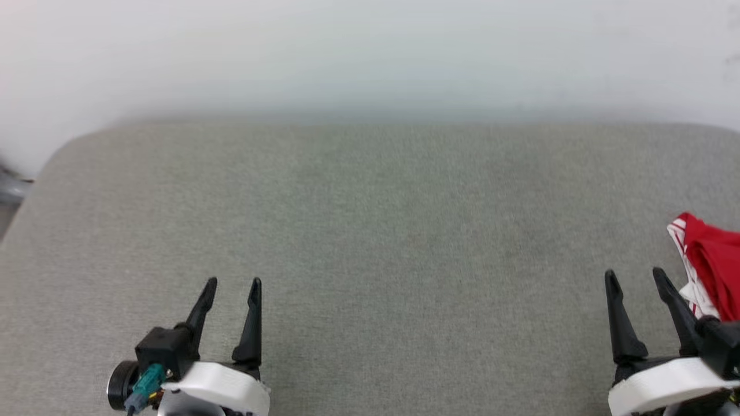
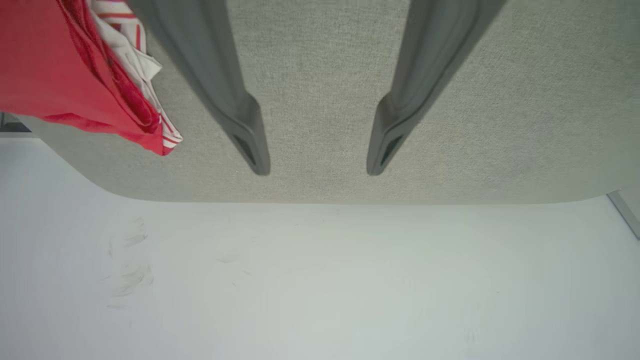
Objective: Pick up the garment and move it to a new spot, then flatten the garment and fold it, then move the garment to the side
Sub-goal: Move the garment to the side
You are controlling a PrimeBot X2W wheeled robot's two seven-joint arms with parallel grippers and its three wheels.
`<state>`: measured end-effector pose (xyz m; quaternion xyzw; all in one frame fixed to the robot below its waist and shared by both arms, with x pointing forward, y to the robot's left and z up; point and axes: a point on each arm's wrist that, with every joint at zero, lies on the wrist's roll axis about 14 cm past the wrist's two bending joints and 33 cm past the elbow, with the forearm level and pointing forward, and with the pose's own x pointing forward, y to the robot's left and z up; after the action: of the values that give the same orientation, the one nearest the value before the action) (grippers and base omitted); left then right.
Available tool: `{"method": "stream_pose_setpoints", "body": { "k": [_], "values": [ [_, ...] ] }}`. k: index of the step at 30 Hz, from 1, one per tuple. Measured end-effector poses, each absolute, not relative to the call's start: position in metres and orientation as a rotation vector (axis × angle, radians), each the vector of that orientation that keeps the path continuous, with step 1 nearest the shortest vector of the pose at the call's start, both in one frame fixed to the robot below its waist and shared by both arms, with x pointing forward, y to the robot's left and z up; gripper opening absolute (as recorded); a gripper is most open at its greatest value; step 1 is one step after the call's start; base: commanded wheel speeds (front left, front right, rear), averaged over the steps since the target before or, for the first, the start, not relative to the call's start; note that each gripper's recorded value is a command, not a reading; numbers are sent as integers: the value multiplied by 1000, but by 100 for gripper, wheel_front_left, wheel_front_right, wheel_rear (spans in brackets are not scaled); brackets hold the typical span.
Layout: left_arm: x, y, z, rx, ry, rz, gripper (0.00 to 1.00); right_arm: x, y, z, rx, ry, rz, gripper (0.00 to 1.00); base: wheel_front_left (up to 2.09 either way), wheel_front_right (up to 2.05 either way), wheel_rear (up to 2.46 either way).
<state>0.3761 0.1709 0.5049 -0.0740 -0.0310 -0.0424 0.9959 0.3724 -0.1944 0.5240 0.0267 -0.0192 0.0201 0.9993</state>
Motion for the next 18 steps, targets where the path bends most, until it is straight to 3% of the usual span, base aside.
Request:
{"method": "stream_pose_setpoints", "body": {
  "k": [8, 18],
  "values": [
    [353, 178, 512, -145, -89, -67, 100, 345, -192, 546, 30, -62, 48, 100, 0, 0, 0],
    [351, 181, 511, -149, -87, -54, 100, 341, -188, 553, 30, -71, 57, 100, 0, 0, 0]
  ]
}}
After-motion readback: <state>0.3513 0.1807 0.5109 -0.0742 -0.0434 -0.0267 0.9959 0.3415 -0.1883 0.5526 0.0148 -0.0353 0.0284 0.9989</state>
